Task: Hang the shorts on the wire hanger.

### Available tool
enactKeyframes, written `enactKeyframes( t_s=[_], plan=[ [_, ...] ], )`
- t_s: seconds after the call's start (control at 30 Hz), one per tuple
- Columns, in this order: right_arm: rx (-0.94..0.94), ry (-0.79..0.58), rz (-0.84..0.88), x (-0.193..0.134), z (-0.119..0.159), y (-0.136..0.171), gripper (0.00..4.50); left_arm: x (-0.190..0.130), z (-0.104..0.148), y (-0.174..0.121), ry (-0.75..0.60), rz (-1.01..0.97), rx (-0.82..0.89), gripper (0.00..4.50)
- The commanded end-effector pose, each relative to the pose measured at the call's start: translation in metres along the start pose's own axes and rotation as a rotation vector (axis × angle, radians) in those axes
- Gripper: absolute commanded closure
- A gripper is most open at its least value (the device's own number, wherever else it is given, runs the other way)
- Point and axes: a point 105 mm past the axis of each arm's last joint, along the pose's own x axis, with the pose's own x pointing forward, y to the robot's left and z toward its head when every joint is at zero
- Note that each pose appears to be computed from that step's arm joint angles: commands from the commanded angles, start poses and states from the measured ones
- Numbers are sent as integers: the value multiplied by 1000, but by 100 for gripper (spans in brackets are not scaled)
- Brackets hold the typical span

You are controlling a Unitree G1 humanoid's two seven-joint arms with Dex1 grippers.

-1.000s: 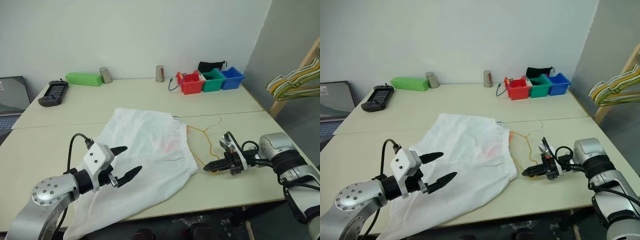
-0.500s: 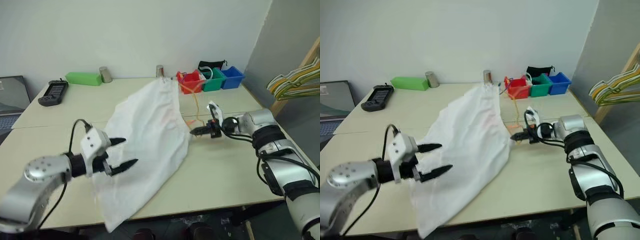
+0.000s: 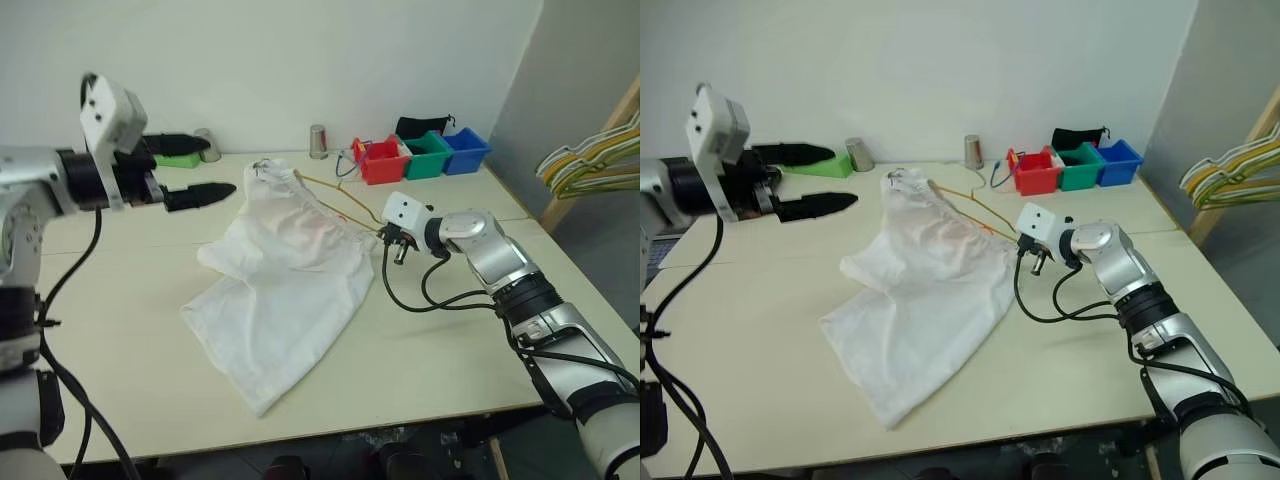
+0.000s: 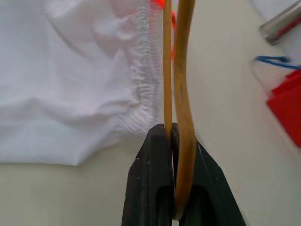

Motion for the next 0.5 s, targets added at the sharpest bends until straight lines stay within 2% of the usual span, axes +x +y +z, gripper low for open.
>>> enactKeyframes(
  t_s=[0.03, 0.2, 0.5],
  plan=[
    [-148, -69, -114, -2, 22, -17, 450, 10, -5, 6, 26, -25, 67, 2],
    [-335, -136, -156, 0, 45, -6, 450, 39, -31, 8, 116, -70, 208, 2],
    [-489, -180, -197, -7, 70, 5, 450, 64, -48, 7, 181, -111, 340, 2]
  ],
)
